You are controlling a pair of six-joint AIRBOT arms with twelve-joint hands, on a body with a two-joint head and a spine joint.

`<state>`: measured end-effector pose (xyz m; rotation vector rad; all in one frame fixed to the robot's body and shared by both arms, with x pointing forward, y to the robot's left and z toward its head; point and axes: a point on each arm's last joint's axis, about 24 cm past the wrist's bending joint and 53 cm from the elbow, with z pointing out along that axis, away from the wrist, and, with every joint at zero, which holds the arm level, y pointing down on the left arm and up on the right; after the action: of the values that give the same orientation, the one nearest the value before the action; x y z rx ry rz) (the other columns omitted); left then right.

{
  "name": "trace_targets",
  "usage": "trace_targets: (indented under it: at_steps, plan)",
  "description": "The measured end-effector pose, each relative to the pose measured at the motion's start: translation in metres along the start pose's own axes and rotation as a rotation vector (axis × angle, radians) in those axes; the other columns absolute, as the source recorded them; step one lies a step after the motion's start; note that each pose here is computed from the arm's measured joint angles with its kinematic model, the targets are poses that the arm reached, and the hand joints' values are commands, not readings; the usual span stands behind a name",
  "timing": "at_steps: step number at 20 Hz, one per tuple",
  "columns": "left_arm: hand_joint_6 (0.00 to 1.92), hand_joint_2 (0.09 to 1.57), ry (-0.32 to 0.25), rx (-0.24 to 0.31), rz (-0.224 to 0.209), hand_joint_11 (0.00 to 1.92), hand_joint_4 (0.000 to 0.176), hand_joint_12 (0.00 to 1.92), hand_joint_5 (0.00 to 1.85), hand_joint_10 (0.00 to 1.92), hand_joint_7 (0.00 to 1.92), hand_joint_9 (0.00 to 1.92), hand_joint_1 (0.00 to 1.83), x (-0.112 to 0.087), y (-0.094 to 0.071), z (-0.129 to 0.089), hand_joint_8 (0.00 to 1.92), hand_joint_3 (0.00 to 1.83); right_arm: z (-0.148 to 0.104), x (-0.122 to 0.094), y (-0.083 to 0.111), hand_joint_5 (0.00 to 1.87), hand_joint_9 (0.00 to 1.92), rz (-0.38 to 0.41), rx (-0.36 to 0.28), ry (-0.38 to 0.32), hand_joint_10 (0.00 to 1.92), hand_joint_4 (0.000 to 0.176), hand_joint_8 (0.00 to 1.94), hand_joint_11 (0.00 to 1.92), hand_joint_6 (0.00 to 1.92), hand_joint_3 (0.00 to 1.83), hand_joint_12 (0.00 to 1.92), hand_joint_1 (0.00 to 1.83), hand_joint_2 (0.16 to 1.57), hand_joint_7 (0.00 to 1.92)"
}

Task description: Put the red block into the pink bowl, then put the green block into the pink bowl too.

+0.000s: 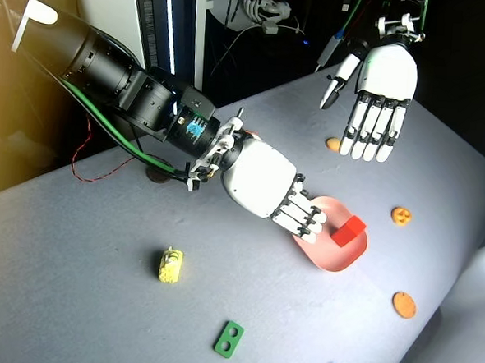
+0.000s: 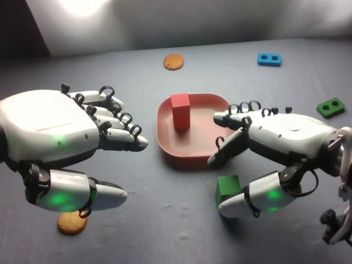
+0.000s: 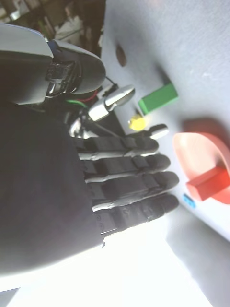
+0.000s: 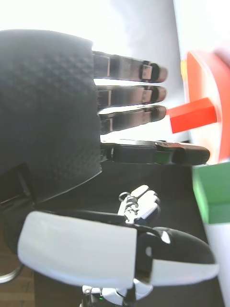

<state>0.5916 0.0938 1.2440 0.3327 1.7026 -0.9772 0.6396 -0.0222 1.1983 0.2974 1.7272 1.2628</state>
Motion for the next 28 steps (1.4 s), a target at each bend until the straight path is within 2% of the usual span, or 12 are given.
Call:
trace_targets:
  at_steps: [2,9,12,14,15,16,17,18,20,24,25,28]
  plan:
    - [0.01,1.28,0.0,-0.001,0.0,0.0,0.0,0.38,0.38,0.0,0.35,0.29,0.11,-0.0003,0.0003,0.0002,0.0,0.0,0.0008,0.0007,-0.002,0.83,0.0,-0.005,0.002,0.0,0.0,0.068,0.01,0.0,0.02,0.0,0.0,0.87,0.81,0.06]
    - [0.02,1.28,0.001,-0.003,0.0,0.0,0.0,0.31,0.45,0.01,0.39,0.3,0.12,0.0,0.001,0.0002,0.01,0.0,0.0025,0.0043,-0.0041,0.84,0.0,-0.005,0.004,0.005,0.0,0.06,0.0,0.0,0.02,0.0,0.0,0.9,0.81,0.05]
    - [0.0,1.3,-0.003,-0.003,0.0,0.0,0.0,0.22,0.37,0.0,0.33,0.25,0.09,-0.0017,0.0005,0.0004,0.0,0.0,0.0032,0.0033,-0.0075,0.92,0.0,-0.008,0.009,0.003,0.0,0.029,0.01,0.0,0.04,0.0,0.0,0.97,0.79,0.09]
    - [0.01,1.27,-0.005,-0.005,0.001,0.0,0.0,0.39,0.44,0.01,0.38,0.31,0.16,-0.003,0.0006,0.0006,0.0,0.0,0.0028,0.0033,-0.0107,0.92,0.0,-0.01,0.016,0.002,0.0,0.042,0.01,0.0,0.04,0.0,0.0,0.95,0.78,0.09]
    - [0.0,1.28,-0.007,-0.004,0.001,0.0,0.0,0.32,0.39,0.0,0.34,0.27,0.12,-0.0035,0.0002,0.0007,0.0,0.0,0.003,0.0038,-0.0105,0.93,0.0,-0.009,0.015,0.003,0.0,0.042,0.01,0.0,0.04,0.0,0.0,0.95,0.77,0.09]
    - [0.01,1.27,-0.007,-0.004,0.001,0.0,0.0,0.35,0.41,0.01,0.35,0.29,0.19,-0.0035,0.0002,0.0007,0.01,0.0,0.0039,0.0048,-0.0102,0.91,0.0,-0.009,0.014,0.004,0.0,0.033,0.0,0.0,0.03,0.0,0.0,0.94,0.78,0.08]
    - [0.0,1.27,-0.006,-0.004,0.002,0.0,0.0,0.3,0.41,0.0,0.35,0.27,0.17,-0.0034,0.0004,0.0007,0.0,0.0,0.0042,0.0057,-0.0098,0.95,0.0,-0.008,0.013,0.006,0.0,0.005,0.01,0.0,0.04,0.0,0.0,0.99,0.77,0.11]
    - [0.01,1.29,-0.006,-0.005,0.002,0.0,0.0,0.26,0.43,0.0,0.37,0.28,0.12,-0.0034,0.0004,0.0007,0.01,0.0,0.0043,0.0064,-0.0096,0.92,0.0,-0.008,0.012,0.007,0.0,0.028,0.0,0.0,0.03,0.0,0.0,0.96,0.79,0.09]
    - [0.0,1.28,-0.007,-0.006,0.002,0.0,0.0,0.32,0.42,0.01,0.37,0.3,0.14,-0.0041,0.0005,0.0008,0.0,0.0,0.0045,0.0071,-0.0084,0.92,0.0,-0.013,0.008,0.009,0.0,0.046,0.02,0.0,0.03,0.0,0.0,0.93,0.8,0.13]
    - [0.01,1.28,-0.008,-0.005,0.001,0.0,0.0,0.29,0.46,0.01,0.38,0.3,0.21,-0.0043,0.0002,0.0008,0.01,0.0,0.0045,0.007,-0.0085,0.93,0.0,-0.013,0.009,0.009,0.0,0.024,0.01,0.0,0.02,0.0,0.0,0.97,0.8,0.15]
    - [0.0,1.3,-0.009,-0.005,0.002,0.0,0.0,0.22,0.4,0.0,0.34,0.27,0.11,-0.0047,0.0002,0.0009,0.0,0.01,0.0046,0.0068,-0.0081,0.93,0.0,-0.012,0.008,0.008,0.0,0.023,0.01,0.0,0.02,0.0,0.0,0.96,0.8,0.14]
    - [0.0,1.29,-0.009,-0.005,0.002,0.0,0.0,0.29,0.42,0.01,0.36,0.29,0.14,-0.0047,0.0003,0.0009,0.0,0.0,0.0046,0.0068,-0.0081,0.97,0.0,-0.012,0.008,0.008,0.0,0.038,0.02,0.0,0.03,0.01,0.0,0.97,0.82,0.17]
